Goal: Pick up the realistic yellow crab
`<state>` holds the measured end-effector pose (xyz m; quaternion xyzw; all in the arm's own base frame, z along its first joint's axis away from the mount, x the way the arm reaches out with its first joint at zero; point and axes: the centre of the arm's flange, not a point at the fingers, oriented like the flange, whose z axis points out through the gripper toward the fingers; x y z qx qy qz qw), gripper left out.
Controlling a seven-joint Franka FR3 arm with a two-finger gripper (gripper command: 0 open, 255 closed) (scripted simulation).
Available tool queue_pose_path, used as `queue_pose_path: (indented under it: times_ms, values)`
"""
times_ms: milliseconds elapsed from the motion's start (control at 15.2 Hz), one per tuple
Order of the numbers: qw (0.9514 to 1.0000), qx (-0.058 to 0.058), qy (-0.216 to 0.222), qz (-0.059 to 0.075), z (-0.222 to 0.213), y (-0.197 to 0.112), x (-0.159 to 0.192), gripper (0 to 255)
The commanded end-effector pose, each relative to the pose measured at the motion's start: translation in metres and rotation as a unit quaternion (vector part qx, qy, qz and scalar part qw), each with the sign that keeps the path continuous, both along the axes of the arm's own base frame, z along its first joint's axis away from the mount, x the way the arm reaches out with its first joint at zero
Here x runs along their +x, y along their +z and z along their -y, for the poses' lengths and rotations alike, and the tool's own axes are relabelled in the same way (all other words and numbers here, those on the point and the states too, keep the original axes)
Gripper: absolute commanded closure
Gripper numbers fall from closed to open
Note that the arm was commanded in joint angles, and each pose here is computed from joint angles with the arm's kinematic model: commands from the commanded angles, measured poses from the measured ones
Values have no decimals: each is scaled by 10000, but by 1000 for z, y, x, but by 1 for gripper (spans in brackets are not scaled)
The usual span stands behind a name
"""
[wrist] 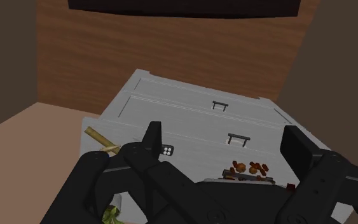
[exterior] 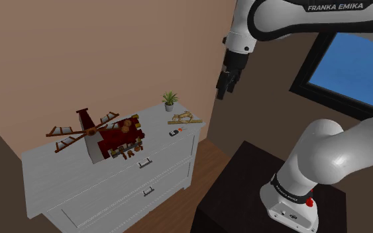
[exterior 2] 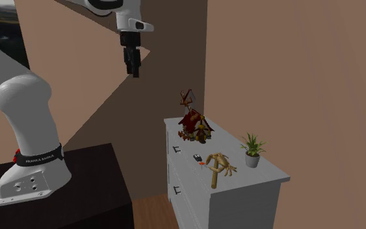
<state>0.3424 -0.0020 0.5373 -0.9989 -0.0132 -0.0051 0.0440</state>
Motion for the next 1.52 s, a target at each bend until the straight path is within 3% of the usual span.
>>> queue_pose_path:
  times_ms: [0,1452]
  values:
    - [10000,-3,-68,69,7,-19,13,0]
    - [9948,-17,-782,655,82,-235,173,0]
